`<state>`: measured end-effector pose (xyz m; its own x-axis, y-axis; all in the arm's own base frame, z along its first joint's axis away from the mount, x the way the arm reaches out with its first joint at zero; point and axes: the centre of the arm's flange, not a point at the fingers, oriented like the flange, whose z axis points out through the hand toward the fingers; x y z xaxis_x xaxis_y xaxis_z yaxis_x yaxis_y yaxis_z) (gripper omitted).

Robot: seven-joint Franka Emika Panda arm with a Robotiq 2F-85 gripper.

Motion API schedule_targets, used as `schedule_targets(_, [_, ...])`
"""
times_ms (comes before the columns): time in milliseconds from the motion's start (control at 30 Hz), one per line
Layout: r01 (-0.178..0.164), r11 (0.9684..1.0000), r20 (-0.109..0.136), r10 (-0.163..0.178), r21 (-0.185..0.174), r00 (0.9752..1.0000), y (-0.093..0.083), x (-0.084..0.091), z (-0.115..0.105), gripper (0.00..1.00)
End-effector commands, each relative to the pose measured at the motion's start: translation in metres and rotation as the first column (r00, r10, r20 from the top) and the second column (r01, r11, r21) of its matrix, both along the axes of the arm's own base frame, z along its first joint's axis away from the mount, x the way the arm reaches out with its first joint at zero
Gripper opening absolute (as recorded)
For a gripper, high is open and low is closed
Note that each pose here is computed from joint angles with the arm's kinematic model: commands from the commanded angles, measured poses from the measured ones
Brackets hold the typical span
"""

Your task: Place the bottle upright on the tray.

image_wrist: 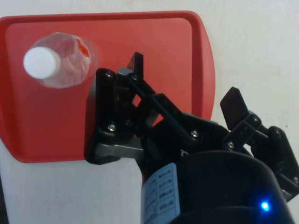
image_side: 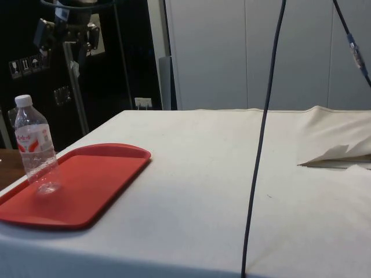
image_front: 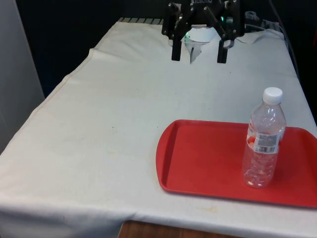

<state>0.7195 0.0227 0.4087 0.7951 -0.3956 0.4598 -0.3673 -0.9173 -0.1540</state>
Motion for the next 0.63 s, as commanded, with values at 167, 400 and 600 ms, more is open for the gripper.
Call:
schedule_targets(167, [0.0, 0.9999, -0.024, 0.001, 0.01, 0.9997, -0.012, -0.002, 0.007, 1.0])
schedule_targets(400, [-0.026, 0.9996, -0.037, 0.026, -0.005, 0.999, -0.014, -0.004, 0.01, 1.0])
schedule_targets(600, [-0.035, 0.999, -0.037, 0.034, -0.027, 0.9987, -0.018, -0.002, 0.01, 1.0])
